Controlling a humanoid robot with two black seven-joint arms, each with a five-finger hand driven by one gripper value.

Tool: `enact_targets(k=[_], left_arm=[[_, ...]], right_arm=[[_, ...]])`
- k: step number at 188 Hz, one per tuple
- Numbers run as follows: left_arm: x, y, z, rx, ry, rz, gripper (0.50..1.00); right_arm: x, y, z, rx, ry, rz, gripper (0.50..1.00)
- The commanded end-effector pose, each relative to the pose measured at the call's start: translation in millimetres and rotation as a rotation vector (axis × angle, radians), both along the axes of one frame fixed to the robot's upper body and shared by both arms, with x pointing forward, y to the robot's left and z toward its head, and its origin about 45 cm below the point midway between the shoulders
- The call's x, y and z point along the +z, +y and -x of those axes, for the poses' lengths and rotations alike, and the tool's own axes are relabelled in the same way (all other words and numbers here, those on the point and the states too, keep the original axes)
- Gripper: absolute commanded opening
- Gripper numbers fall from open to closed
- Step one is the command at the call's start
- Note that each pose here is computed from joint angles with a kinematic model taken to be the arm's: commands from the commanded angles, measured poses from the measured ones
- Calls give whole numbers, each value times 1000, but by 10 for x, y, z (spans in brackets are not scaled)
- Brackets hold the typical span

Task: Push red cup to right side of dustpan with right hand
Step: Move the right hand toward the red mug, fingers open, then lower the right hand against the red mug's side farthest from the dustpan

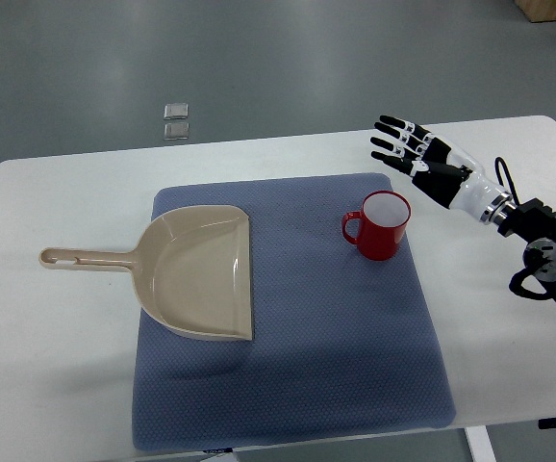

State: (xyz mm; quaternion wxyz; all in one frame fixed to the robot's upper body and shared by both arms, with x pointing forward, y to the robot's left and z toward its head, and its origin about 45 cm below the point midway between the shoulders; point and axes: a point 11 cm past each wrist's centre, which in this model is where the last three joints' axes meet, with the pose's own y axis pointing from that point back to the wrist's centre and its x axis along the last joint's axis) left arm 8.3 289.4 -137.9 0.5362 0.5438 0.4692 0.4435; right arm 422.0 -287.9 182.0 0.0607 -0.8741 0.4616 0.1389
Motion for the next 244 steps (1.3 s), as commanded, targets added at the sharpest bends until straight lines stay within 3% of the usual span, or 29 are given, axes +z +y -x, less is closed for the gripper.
enact_targets(k=[1, 79, 244], left_arm=[[0, -6, -3, -2, -1, 2, 1000], [0, -1, -4, 0, -1, 0, 1000], [0, -1, 7, -1, 1, 0, 1000]], right_arm=[[26, -108, 46, 63, -35, 174, 934], [-1, -176, 242, 147, -116, 303, 934], [-261, -143, 360, 34, -158, 288, 932]])
